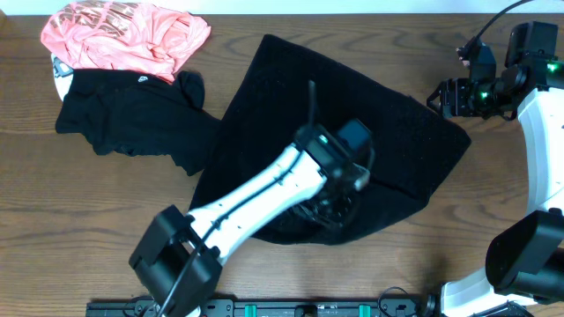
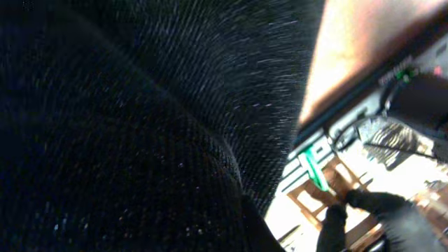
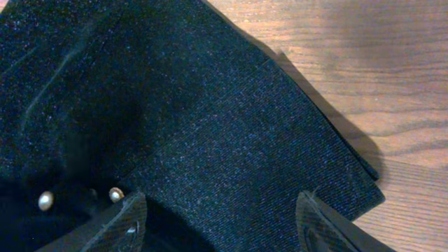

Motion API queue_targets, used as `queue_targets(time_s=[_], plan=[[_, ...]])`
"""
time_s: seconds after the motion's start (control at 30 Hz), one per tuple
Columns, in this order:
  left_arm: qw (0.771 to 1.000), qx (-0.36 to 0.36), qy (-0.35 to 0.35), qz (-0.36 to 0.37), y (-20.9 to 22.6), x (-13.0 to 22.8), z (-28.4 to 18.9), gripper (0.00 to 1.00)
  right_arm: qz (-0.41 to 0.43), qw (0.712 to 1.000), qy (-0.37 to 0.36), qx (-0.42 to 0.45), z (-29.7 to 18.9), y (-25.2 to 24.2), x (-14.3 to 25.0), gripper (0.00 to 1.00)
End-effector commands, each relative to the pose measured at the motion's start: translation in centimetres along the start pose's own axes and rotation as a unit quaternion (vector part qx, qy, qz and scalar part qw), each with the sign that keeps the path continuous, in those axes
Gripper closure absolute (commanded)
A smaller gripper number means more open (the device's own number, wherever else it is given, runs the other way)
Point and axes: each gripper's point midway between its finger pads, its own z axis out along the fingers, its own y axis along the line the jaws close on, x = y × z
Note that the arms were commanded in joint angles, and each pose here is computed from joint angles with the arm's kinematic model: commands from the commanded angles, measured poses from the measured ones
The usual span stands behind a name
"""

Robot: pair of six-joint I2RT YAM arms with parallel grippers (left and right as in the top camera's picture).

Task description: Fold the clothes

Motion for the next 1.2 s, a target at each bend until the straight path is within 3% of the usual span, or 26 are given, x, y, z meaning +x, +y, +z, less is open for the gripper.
queue_targets(time_s=[0.0,0.13,0.2,0.27,0.33,0.7,0.97,1.17], plan=[[1.0,-0.004,0.011,0.005,-1.7,1.1,0.5,0.93,0.009,1.0,-0.006,-0.001,-0.3,-0.4,-0.1,0.34],[1.0,-0.008,0.018,0.018,-2.9,1.9,1.1,0.94,0.009,1.0,-0.006,-0.004,-0.3,-0.2,-0.1,0.34],[1.0,-0.012,0.018,0.009,-2.8,1.9,1.1,0.65,0.009,1.0,-0.006,-0.004,-0.3,-0.2,-0.1,0.34],[1.0,-0.011,0.016,-0.004,-2.7,1.8,1.1,0.17,0.009,1.0,-0.006,-0.004,-0.3,-0.2,-0.1,0.34],[1.0,-0.011,0.016,-0.014,-2.7,1.8,1.0,0.02,0.009,1.0,-0.006,-0.004,-0.3,-0.2,-0.1,0.33],[1.0,0.026,0.004,-0.009,-4.5,2.2,-0.3,0.02,0.014,1.0,0.006,-0.006,0.1,-0.3,0.4,0.31],[0.979,0.083,-0.173,0.071,-8.2,1.4,-8.8,0.0,0.055,0.997,0.057,-0.015,3.5,-1.7,2.4,0.32],[0.944,0.018,-0.323,0.067,-6.3,1.4,-15.6,0.06,0.144,0.986,0.079,0.015,4.4,-5.0,3.7,0.32]])
